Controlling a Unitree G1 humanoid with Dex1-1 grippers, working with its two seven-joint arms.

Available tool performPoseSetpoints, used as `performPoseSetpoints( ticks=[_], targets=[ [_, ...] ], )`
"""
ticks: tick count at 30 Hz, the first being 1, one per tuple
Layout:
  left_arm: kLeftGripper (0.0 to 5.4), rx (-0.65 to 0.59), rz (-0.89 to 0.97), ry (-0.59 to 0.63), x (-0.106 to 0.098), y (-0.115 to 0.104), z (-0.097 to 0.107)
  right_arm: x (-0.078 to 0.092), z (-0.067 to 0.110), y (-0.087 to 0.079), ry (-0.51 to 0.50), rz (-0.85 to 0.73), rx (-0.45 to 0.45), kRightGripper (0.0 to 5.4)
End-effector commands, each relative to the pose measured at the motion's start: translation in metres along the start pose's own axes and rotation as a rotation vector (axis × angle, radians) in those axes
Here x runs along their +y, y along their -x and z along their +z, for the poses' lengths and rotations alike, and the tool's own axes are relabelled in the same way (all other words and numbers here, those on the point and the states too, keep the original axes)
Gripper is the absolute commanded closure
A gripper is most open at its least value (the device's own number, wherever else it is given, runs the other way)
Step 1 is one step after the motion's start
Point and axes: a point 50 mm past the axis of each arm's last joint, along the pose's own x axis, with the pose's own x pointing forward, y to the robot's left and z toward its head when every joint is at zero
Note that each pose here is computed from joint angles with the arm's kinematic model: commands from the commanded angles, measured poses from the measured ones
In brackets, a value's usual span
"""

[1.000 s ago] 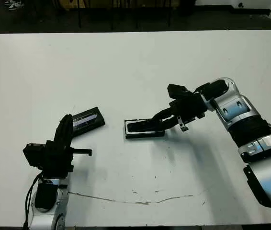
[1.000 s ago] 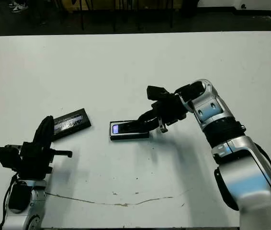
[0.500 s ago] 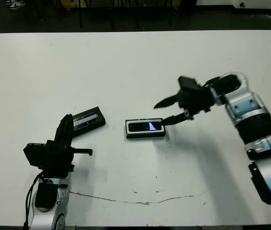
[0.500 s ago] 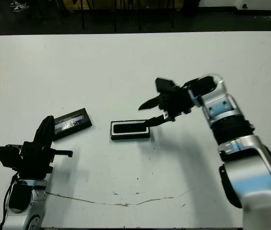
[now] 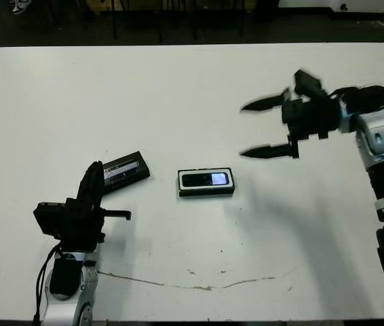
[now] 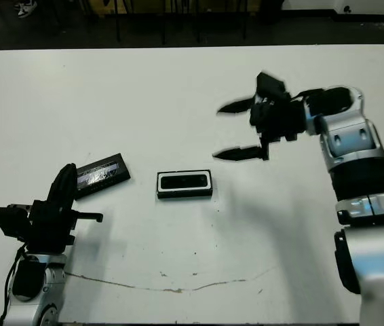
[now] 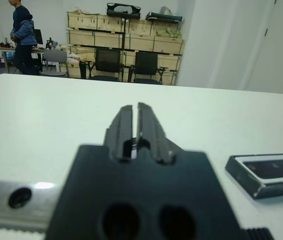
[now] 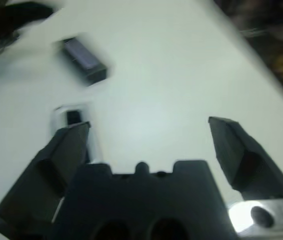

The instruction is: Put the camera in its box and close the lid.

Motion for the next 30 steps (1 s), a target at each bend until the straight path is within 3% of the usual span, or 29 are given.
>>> performPoseSetpoints(
  ticks=[1,5,9,12,17,23,30],
  targets=[
    [5.4,0.031,0.006,-0.05,0.008,0.007,-0.003,0.03,-0.024,0.0,-0.084,-0.255,-0.086,0.21],
    [5.4,-0.026,-0.033,-0.109,0.025,0.002,0.016,0.062,-0.036,0.01,-0.081,-0.347,-0.088,0.9],
    [5.4,-0.091,-0.145,-0.221,0.046,-0.005,0.054,0.081,-0.045,0.026,-0.092,-0.369,-0.086,1.63],
    [5.3,-0.107,-0.234,-0.319,0.058,-0.014,0.083,0.086,-0.052,0.036,-0.107,-0.357,-0.088,2.17],
    [4.58,-0.065,-0.373,-0.453,0.07,-0.036,0.114,0.088,-0.056,0.046,-0.128,-0.357,-0.063,3.08],
    [3.5,0.061,-0.612,-0.508,0.074,-0.072,0.128,0.086,-0.059,0.047,-0.164,-0.345,-0.071,4.16],
    [2.19,0.205,-0.809,-0.419,0.067,-0.106,0.105,0.086,-0.058,0.046,-0.157,-0.351,-0.062,5.4]
  ],
)
